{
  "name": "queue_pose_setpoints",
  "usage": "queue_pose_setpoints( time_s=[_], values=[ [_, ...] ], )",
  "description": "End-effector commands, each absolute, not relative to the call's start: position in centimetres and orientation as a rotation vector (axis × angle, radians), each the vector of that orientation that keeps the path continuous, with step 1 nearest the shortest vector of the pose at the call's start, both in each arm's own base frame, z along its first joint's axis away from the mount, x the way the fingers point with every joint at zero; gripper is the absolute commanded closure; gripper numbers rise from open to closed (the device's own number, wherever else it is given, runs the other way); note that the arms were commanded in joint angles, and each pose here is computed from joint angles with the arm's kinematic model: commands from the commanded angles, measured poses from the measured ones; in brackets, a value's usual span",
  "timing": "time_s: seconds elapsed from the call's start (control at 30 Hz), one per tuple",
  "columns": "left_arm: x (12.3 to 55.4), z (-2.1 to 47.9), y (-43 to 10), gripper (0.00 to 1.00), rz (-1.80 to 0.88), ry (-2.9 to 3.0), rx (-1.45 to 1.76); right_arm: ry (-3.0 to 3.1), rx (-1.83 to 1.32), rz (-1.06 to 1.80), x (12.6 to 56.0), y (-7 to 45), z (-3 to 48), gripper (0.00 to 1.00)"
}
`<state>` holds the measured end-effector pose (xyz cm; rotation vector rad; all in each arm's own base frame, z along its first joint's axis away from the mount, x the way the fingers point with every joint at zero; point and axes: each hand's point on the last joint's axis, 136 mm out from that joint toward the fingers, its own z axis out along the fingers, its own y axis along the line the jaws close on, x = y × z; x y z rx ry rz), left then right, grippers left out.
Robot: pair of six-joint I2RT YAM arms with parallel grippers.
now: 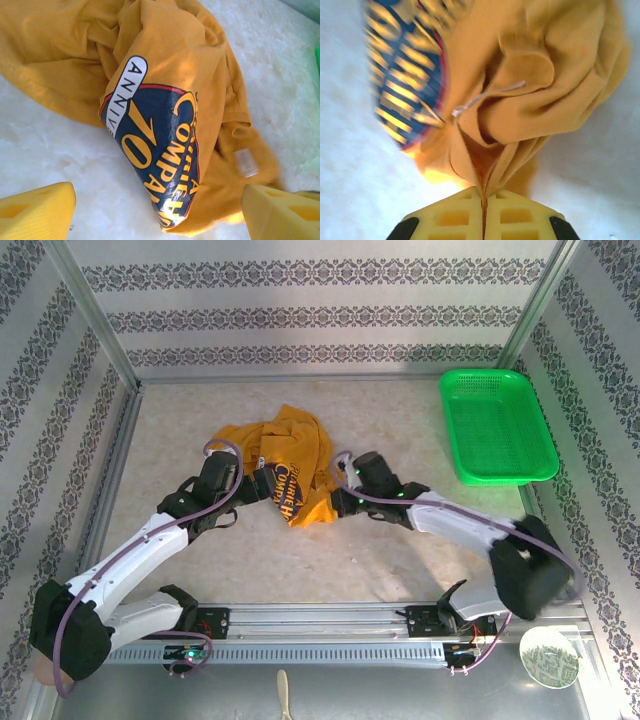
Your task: Fold the inside-out t-shirt
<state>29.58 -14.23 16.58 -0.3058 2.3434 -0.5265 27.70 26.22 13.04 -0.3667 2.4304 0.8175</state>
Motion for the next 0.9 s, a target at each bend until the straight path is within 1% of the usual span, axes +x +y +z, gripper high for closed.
queue_pose_setpoints(
  time_s=[0.0, 0.07, 0.13, 0.27, 0.43, 0.6, 0.87],
  values=[
    [28.3, 15.8, -14.1, 0.14, -0.541, 2.384, -0.31, 2.21, -0.344, 0.975, 27.4, 26.1, 23.9, 1.0],
    [28.1, 16.1, -14.6, 0.14, -0.586, 2.366, -0.308, 2.142, -0.315, 0.996, 27.0, 25.2, 27.6, 1.0],
    [28.1, 16.6, -15.5, 0.14, -0.658, 2.334, -0.304, 2.103, -0.281, 1.016, 26.7, 24.4, 30.2, 1.0],
    [27.8, 18.3, -17.3, 0.14, -0.768, 2.276, -0.288, 2.074, -0.223, 1.062, 26.1, 23.8, 32.9, 1.0],
    [27.7, 19.2, -19.3, 0.13, -0.909, 2.193, -0.278, 2.054, -0.142, 1.075, 25.7, 23.4, 33.8, 1.0],
    [27.4, 19.2, -22.0, 0.13, -1.0, 2.192, -0.167, 2.038, -0.055, 1.062, 25.0, 22.1, 34.0, 1.0],
    [25.2, 20.5, -25.8, 0.13, -0.88, 2.165, 0.134, 2.012, 0.035, 0.999, 24.4, 20.3, 33.3, 1.0]
  ],
)
